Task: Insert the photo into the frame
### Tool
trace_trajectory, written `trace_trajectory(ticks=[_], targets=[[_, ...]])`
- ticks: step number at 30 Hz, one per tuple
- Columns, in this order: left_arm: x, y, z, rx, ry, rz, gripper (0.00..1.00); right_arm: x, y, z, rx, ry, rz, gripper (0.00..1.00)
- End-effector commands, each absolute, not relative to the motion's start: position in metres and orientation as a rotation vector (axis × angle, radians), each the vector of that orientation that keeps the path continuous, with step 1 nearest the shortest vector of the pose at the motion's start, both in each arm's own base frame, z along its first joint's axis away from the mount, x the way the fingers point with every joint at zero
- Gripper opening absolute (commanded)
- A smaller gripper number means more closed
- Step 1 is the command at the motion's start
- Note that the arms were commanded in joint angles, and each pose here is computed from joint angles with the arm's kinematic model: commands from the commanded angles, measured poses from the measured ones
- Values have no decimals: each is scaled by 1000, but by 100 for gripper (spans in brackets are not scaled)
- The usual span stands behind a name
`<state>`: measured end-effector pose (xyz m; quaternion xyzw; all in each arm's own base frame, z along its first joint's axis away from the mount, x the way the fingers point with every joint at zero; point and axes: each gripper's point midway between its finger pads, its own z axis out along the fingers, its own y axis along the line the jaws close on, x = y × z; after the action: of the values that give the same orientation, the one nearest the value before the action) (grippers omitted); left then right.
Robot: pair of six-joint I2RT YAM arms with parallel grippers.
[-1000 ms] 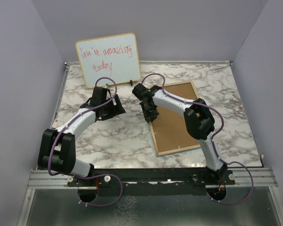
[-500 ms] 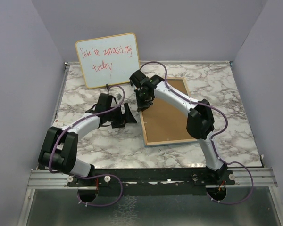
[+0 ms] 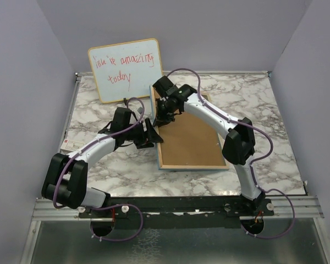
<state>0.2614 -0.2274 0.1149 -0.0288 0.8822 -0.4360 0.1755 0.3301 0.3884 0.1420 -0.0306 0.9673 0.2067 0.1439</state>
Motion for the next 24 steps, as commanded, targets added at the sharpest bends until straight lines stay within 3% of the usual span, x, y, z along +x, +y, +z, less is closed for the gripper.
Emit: trace_trajectory(ticks=[1, 8, 10, 13, 17, 24], targets=[[258, -234, 122, -139, 2511, -1319, 59, 319, 410, 197, 33, 2710, 878, 1], [249, -250, 149, -183, 2379, -1571, 30, 312, 409, 196, 80, 2719, 921, 2], [246, -248, 151, -176, 2369, -1554, 20, 314, 403, 195, 87, 2703, 881, 11], [246, -240, 155, -152, 2380, -1455, 2, 317, 391, 200, 81, 2687, 806, 37], [250, -232, 174, -133, 2373, -1343, 0, 323, 368, 222, 33, 2626, 708, 59], [268, -212, 221, -32, 2402, -1067, 0, 331, 316, 279, 69, 2490, 643, 66]])
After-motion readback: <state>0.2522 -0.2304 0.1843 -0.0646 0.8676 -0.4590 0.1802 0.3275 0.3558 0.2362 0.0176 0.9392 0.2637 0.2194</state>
